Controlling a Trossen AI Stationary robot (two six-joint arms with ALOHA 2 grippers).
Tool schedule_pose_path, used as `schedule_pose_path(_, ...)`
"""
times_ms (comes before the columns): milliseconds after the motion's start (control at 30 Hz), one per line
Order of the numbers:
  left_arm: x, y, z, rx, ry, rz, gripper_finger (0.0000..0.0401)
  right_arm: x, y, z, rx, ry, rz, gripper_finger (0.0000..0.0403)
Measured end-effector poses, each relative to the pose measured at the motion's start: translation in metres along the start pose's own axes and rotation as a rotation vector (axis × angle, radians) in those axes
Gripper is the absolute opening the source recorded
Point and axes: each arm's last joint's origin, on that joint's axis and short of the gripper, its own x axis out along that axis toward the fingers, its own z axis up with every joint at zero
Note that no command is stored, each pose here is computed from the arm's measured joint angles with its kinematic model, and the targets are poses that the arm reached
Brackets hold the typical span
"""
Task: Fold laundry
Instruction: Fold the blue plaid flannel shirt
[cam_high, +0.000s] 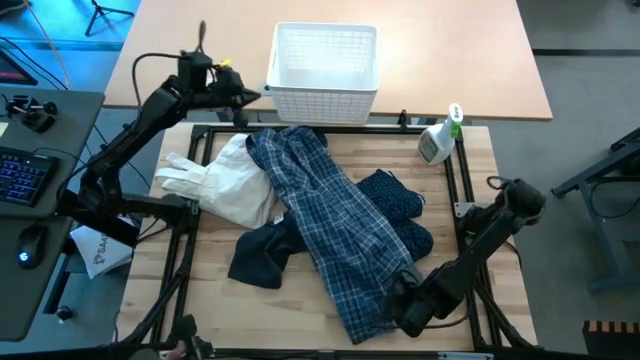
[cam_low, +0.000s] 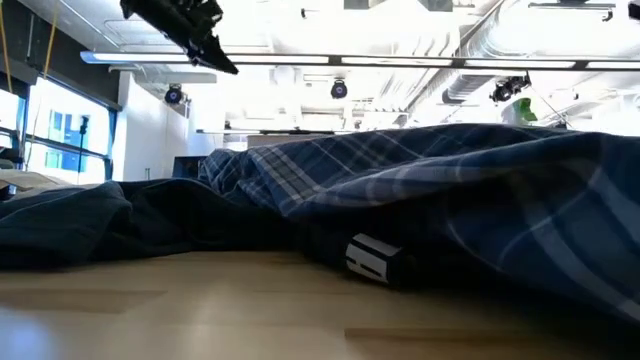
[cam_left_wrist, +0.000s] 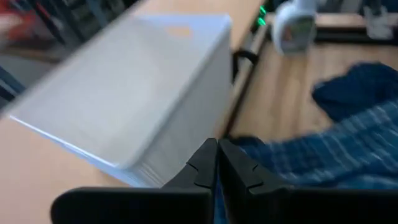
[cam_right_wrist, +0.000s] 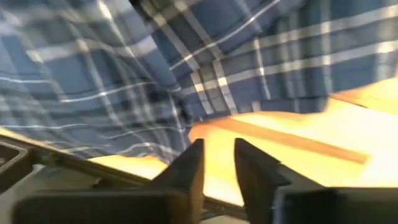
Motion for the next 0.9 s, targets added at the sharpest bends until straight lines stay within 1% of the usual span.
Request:
schedule_pose_path(67,0.006,-0.004,-0.005,-0.044,0.060,-0.033,0.0013,-0.017,-0.003,0.001,0.009,-0.019,0.000,0.0128)
schedule_pose_path(167,0.021,-0.004,-0.018,-0.145,0.170,-0.077,0.0039,-0.047,-0.008,0.005,0.002,-0.023,0.004,0.0172)
schedule_pose_path(267,0.043,0.001,-0.033,-0.252,0.270,-0.109,0.0075,-0.072,-0.016,0.013,-0.007,-0.103,0.026,0.0200)
schedule_pose_path(367,0.065,0.005,-0.047,-0.320,0.349,-0.128,0.0113,-0.088,-0.021,0.025,-0.008,-0.207,0.070,0.0211)
schedule_pose_path(467,0.088,0.007,-0.062,-0.421,0.429,-0.139,0.0145,-0.095,-0.021,0.035,0.006,-0.295,0.114,0.0211)
schedule_pose_path(533,0.100,0.008,-0.073,-0.464,0.496,-0.124,0.0160,-0.097,-0.020,0.040,0.014,-0.330,0.128,0.0209)
schedule_pose_path(633,0.109,0.008,-0.088,-0.463,0.618,-0.086,0.0172,-0.096,-0.017,0.042,0.002,-0.345,0.140,0.0202)
schedule_pose_path(733,0.105,0.009,-0.095,-0.425,0.716,-0.056,0.0173,-0.095,-0.015,0.043,-0.003,-0.344,0.145,0.0196)
schedule_pose_path(800,0.097,0.011,-0.095,-0.386,0.733,-0.032,0.0170,-0.095,-0.015,0.043,-0.003,-0.343,0.147,0.0193)
schedule_pose_path(900,0.081,0.017,-0.088,-0.339,0.701,0.004,0.0164,-0.095,-0.016,0.043,-0.006,-0.348,0.138,0.0189)
